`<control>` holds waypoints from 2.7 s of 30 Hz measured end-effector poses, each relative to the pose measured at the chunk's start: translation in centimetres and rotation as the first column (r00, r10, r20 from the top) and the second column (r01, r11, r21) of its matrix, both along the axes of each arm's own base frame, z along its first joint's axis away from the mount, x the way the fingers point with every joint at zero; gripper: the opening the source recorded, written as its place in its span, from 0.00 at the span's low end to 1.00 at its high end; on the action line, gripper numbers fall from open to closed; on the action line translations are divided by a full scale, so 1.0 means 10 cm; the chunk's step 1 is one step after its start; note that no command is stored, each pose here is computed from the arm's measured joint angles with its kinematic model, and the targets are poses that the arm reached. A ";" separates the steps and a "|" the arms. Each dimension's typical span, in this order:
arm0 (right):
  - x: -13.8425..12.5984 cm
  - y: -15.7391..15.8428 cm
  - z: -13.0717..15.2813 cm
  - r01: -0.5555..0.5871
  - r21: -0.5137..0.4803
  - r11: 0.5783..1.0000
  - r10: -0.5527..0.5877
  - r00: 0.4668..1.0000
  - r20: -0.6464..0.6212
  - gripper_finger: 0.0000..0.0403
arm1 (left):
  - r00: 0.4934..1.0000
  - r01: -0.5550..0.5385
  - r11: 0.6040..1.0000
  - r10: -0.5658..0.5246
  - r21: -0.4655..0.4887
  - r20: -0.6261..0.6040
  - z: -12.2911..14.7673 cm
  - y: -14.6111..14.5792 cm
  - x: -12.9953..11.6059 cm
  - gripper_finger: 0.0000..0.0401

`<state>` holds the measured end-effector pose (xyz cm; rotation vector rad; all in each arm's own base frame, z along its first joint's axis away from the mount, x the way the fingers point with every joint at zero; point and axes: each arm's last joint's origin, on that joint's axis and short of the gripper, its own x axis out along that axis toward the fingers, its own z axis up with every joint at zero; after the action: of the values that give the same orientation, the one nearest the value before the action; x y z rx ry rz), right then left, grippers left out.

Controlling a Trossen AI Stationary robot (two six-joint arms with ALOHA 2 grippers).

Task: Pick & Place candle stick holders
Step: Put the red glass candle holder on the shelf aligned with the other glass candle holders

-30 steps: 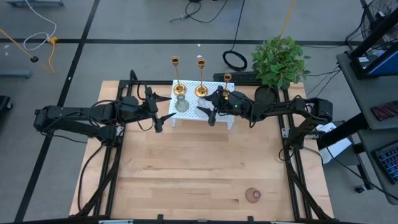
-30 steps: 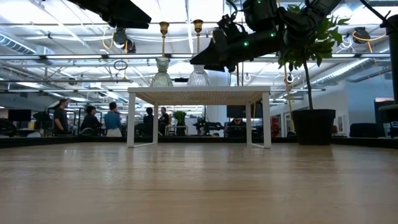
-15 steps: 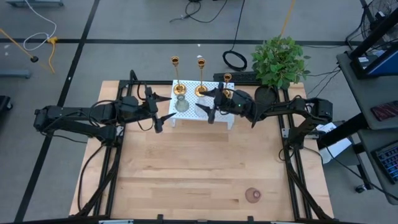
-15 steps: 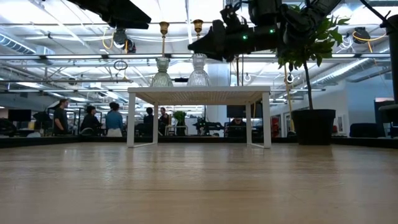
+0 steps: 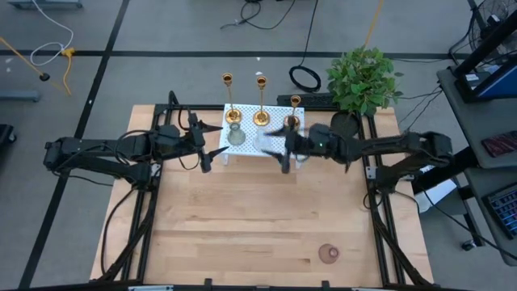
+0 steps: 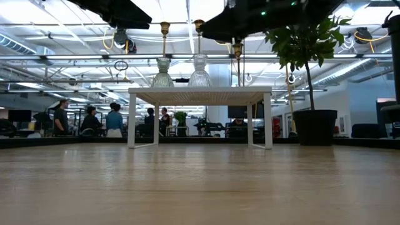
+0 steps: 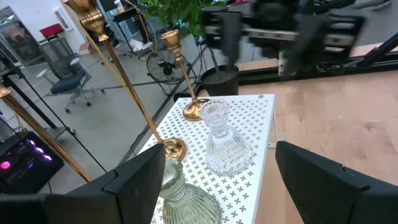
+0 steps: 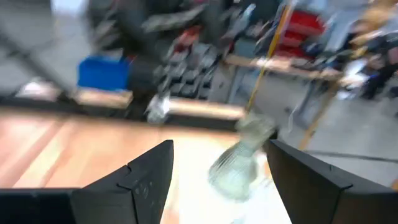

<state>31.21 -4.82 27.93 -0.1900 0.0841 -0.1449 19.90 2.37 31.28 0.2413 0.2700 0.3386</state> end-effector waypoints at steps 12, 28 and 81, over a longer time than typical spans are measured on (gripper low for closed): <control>-0.67 0.66 0.12 -0.316 -0.022 0.948 0.295 0.907 -0.301 0.63 | 1.000 -0.008 0.999 0.008 -0.034 0.015 0.00 0.00 0.00 0.78; -1.40 0.97 -0.60 -0.646 0.237 0.726 0.683 0.718 -0.135 0.63 | 0.999 -0.017 0.997 0.020 -0.078 0.033 0.00 0.00 0.00 0.78; -1.43 1.93 -1.53 -0.894 0.240 0.378 0.926 0.361 -0.113 0.63 | 0.994 -0.029 0.986 0.045 -0.167 0.097 0.03 0.00 0.01 0.78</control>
<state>16.95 14.51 12.58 -0.0866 0.2124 1.0571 19.96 2.37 31.61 0.0552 0.2019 0.3620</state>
